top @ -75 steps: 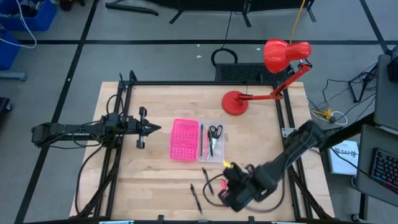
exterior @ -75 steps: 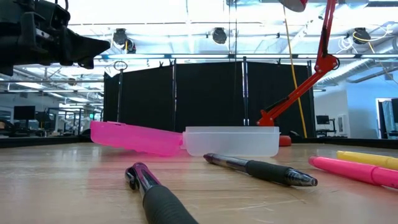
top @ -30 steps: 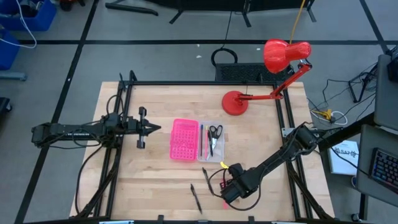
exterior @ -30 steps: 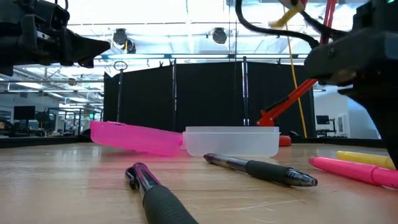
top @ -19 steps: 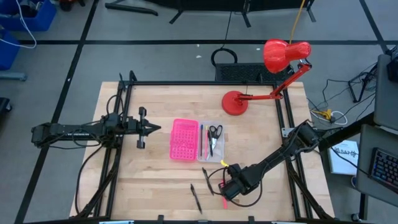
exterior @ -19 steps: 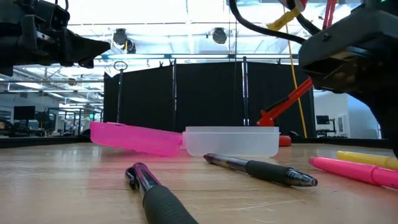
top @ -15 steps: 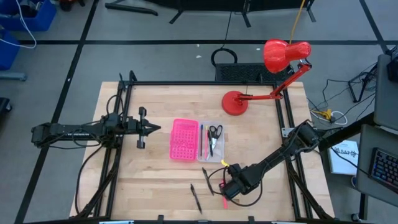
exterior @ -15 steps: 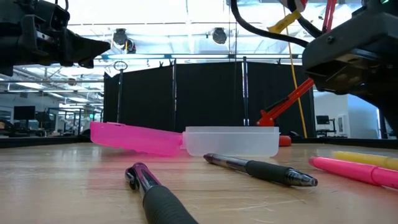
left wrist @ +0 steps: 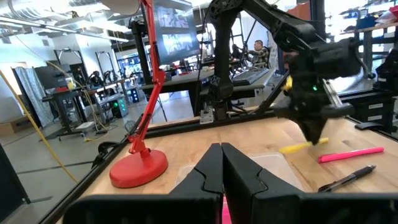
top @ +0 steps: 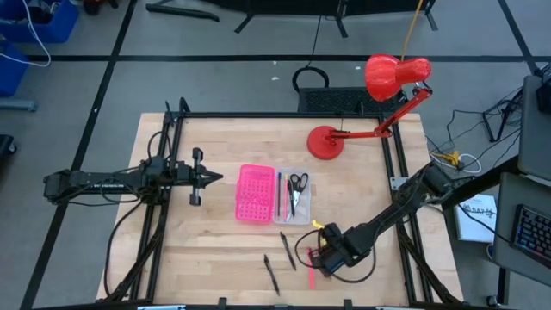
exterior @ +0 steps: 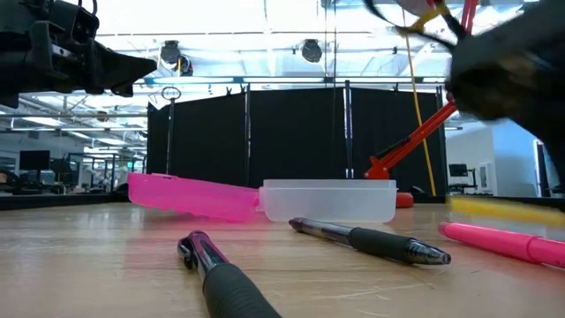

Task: Pick & place school supplies into a supply box
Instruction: Put the yellow pen into the pink supply box

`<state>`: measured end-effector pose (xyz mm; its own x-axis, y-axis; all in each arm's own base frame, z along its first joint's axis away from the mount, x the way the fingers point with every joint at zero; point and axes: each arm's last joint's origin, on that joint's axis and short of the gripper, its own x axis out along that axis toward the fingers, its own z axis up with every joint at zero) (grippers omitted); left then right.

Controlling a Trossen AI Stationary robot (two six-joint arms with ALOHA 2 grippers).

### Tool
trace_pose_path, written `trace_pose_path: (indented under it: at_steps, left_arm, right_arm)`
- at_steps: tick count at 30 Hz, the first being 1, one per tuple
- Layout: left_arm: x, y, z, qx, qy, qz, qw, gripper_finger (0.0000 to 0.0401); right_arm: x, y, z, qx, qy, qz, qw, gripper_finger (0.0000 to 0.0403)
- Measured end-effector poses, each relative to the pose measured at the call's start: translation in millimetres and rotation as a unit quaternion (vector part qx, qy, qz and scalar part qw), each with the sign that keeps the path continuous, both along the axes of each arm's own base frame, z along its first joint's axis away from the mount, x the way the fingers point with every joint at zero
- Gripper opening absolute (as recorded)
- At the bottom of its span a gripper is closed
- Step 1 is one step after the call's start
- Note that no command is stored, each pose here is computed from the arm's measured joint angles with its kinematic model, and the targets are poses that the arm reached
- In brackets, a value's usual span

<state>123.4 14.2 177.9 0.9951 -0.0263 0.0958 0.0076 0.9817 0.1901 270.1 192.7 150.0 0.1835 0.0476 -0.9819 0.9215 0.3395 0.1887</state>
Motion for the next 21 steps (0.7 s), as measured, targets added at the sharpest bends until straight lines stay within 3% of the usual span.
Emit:
trace_pose_path:
  at_steps: [10, 16, 21]
  left_arm:
    - [0.0, 0.0, 0.0, 0.000, 0.000, 0.000, 1.000, 0.0008]
    - [0.0, 0.0, 0.2, 0.000, 0.000, 0.000, 1.000, 0.0008]
    - [0.0, 0.0, 0.2, 0.000, -0.001, 0.000, 1.000, 0.0008]
  right_arm:
    - [-4.9, -5.5, 62.0, -0.026, -0.179, -0.022, 0.983, 0.0019]
    - [17.1, -48.2, 86.3, -0.045, -0.233, -0.016, 0.971, 0.0019]
    - [40.8, -95.5, 86.3, -0.030, -0.224, -0.012, 0.974, 0.0019]
